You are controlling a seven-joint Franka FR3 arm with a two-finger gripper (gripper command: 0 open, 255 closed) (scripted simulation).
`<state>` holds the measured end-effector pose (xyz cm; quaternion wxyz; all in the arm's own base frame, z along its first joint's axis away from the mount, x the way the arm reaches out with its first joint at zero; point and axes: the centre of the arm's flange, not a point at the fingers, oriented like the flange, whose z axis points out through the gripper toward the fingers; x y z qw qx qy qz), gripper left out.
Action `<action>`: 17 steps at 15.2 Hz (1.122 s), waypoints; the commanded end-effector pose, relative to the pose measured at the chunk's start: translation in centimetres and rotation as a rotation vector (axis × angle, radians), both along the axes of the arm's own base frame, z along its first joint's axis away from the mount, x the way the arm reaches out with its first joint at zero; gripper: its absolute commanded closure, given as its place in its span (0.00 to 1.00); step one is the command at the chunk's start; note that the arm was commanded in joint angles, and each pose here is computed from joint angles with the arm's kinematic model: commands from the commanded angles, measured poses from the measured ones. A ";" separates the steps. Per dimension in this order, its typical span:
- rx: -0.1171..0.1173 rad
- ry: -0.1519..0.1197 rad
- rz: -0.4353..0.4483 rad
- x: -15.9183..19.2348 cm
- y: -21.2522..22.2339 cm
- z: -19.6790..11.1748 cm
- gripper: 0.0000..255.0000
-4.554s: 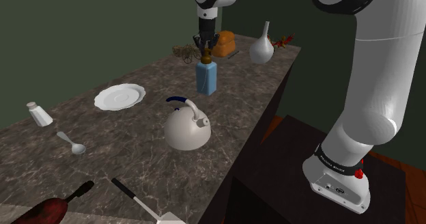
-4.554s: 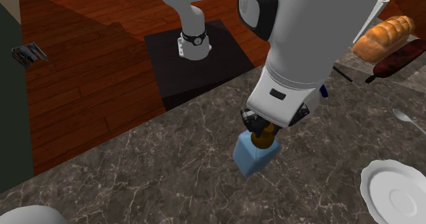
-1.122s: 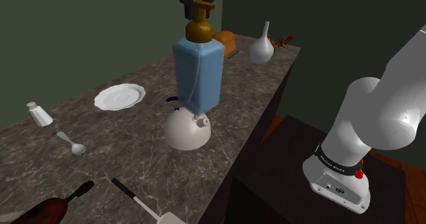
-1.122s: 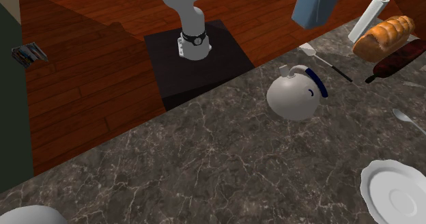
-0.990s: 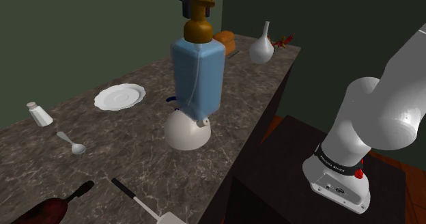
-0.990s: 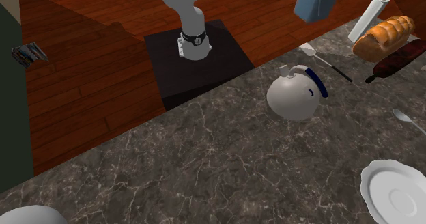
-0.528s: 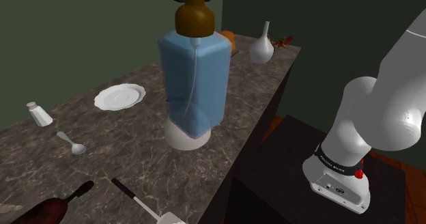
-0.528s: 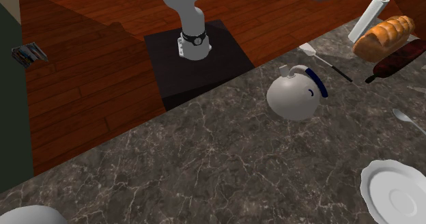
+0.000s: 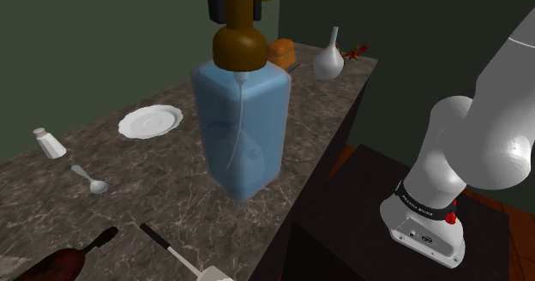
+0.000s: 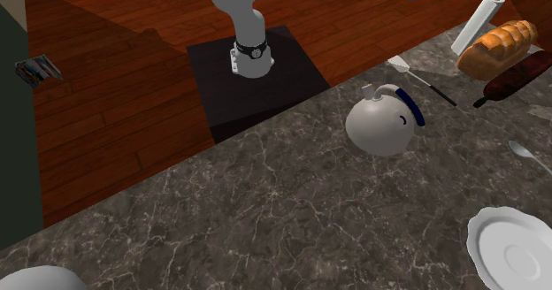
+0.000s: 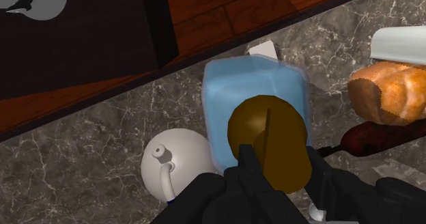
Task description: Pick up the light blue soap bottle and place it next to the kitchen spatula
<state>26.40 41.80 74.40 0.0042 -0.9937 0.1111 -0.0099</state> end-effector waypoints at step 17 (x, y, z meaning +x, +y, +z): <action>0.001 -0.001 0.000 0.0 0.0 -9.5 1.00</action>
